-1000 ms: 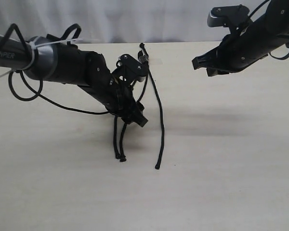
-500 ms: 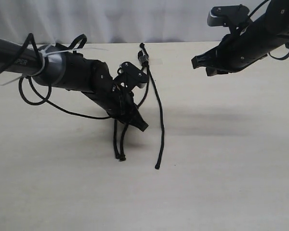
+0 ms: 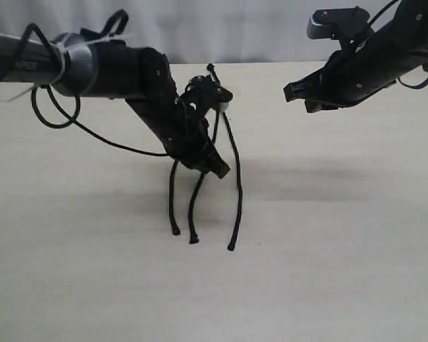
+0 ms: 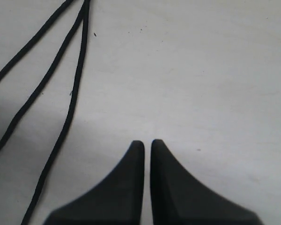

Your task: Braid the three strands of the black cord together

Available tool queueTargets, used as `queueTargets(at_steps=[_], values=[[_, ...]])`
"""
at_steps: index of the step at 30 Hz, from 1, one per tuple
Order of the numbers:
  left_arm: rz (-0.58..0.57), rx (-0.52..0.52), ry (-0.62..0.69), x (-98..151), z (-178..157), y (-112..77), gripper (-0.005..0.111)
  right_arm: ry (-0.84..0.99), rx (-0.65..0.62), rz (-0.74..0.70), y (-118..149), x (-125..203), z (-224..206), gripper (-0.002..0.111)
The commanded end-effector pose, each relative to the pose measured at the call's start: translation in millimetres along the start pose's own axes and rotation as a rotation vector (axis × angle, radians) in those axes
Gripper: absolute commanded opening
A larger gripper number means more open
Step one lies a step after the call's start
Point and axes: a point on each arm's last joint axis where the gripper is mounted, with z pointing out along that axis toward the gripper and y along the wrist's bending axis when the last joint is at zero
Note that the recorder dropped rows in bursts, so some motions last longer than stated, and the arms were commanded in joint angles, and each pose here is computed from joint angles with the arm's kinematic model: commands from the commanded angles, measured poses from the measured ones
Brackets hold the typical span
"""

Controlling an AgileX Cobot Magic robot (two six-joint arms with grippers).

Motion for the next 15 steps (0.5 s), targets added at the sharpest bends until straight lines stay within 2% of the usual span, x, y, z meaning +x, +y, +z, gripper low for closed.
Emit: queueTargets(at_steps=[1,5,7,11,13,15], values=[[-0.030,-0.009,-0.044,-6,-39,15.3,0.003,-0.023,0.005,0.008,-2,-3,-2,0.004],[-0.054,0.014,0.000,0,-40,20.6,0.000,-0.035,0.007,0.008,-3,-4,-2,0.004],[-0.086,0.041,-0.008,3,-32,15.0,0.000,-0.033,0.007,0.008,-3,-4,0,0.004],[-0.058,0.035,0.014,8,-9,3.0,0.001,-0.019,0.008,0.010,-4,-2,7,0.004],[-0.067,0.038,0.035,10,3,-3.2,0.010,-0.012,0.006,0.016,-4,-1,11,0.004],[-0.059,0.034,0.035,10,15,-8.3,0.024,-0.011,0.007,0.017,-4,-1,13,0.004]])
